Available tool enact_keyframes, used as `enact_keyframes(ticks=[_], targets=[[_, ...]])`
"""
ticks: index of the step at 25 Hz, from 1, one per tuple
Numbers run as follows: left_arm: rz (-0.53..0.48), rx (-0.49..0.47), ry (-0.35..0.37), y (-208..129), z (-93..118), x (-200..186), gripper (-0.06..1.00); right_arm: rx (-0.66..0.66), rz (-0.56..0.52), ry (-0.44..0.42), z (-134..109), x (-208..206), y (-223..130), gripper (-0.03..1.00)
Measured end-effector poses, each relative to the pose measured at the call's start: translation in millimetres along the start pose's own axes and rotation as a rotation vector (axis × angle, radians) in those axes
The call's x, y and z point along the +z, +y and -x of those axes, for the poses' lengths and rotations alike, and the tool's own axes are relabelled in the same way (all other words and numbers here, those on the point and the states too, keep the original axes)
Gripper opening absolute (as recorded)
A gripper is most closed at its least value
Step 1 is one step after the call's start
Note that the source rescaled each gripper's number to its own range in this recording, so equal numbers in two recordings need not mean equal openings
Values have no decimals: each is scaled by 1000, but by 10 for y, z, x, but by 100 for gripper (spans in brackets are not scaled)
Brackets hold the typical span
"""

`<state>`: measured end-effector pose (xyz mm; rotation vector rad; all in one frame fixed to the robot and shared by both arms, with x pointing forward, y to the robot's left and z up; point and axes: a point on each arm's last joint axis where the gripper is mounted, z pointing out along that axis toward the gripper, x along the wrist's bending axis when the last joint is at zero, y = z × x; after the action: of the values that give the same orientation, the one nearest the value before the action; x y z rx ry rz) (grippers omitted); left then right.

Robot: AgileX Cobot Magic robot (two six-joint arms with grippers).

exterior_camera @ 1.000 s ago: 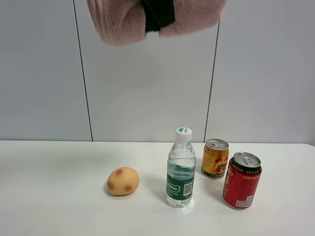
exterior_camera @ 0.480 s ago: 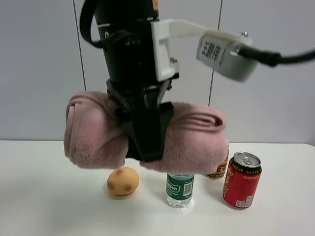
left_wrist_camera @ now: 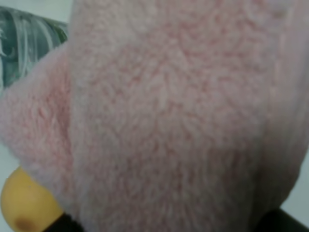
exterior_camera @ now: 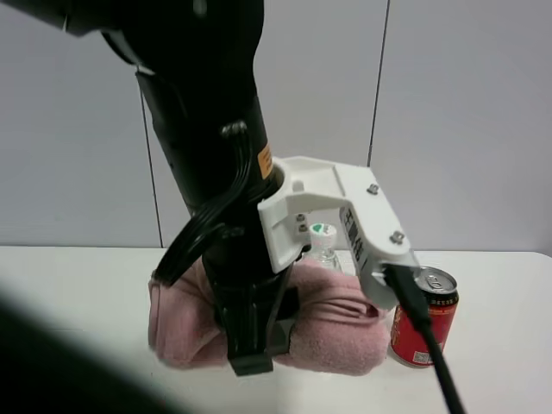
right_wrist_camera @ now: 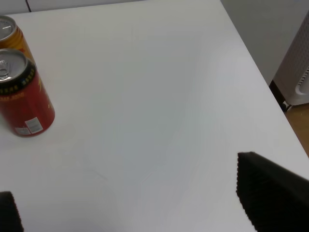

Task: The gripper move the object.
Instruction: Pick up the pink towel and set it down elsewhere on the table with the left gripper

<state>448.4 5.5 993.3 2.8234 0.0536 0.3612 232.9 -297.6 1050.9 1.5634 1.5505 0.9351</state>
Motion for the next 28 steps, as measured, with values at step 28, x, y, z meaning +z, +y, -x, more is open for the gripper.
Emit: enact_keyframes(ticks=[28], targets=[[42, 58, 49, -657, -176, 401, 0, 0, 0, 0, 0, 0, 0, 100]])
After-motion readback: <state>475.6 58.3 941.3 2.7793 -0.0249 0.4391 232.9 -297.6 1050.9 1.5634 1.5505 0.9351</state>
